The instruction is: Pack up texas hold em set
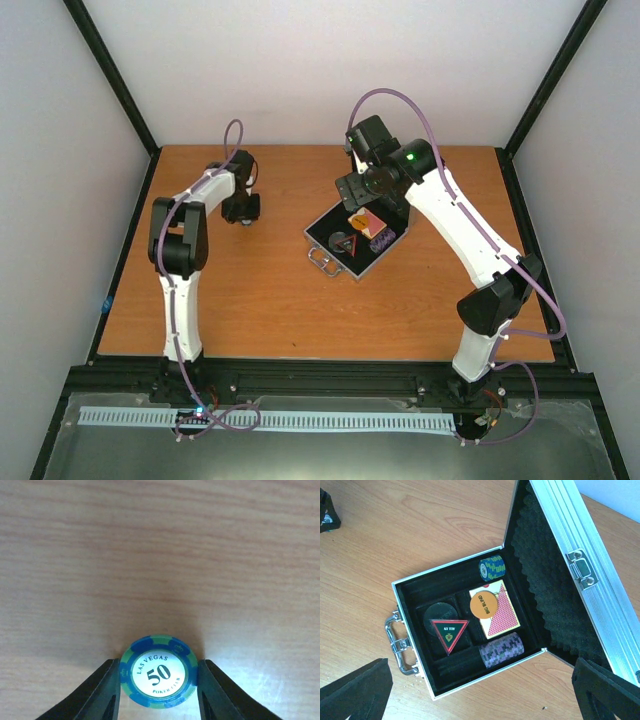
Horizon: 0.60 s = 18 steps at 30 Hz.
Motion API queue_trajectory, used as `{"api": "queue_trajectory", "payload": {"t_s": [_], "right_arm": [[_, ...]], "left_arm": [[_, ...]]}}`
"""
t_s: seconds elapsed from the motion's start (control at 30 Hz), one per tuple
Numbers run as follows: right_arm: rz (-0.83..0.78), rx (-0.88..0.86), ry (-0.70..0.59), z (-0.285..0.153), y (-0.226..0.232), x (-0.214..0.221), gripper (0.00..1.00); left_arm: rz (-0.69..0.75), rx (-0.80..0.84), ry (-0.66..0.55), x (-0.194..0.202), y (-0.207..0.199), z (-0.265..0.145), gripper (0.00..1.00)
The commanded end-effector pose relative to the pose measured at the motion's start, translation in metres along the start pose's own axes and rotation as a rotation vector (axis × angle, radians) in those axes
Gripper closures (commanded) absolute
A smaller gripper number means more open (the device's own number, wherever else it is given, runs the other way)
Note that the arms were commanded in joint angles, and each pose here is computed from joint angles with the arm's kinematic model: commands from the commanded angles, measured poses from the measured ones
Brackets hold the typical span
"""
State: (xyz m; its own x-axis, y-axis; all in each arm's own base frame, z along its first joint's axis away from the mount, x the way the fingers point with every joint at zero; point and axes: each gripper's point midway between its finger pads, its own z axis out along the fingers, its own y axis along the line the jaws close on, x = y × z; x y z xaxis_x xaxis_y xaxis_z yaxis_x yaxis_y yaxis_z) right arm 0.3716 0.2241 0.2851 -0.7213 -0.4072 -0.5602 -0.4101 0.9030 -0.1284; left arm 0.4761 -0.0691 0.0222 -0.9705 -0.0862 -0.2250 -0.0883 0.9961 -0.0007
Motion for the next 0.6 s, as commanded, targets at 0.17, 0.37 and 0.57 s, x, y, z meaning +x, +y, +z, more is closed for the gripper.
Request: {"api": "queue_trajectory", "payload": {"t_s": [0.17,0.37,0.57], "right_arm": [[0.002,0.001,-0.019,-0.004,-0.003,-0.004,0.00],[0.001,-0.002,-0.020,-0.003,-0.002,-0.005,0.00],[0.004,0.003,-0.024,-0.007,-0.004,-0.005,0.00]], "left_arm": [[0.000,0.072,-0.055,-0.006,-0.007,-0.048,0.73],[-0.017,0.174,-0.099,-0.011,-0.023,-0.077,0.73],[-0.036,0.285,-0.136,-0.014,-0.040,-0.101,0.73]]}}
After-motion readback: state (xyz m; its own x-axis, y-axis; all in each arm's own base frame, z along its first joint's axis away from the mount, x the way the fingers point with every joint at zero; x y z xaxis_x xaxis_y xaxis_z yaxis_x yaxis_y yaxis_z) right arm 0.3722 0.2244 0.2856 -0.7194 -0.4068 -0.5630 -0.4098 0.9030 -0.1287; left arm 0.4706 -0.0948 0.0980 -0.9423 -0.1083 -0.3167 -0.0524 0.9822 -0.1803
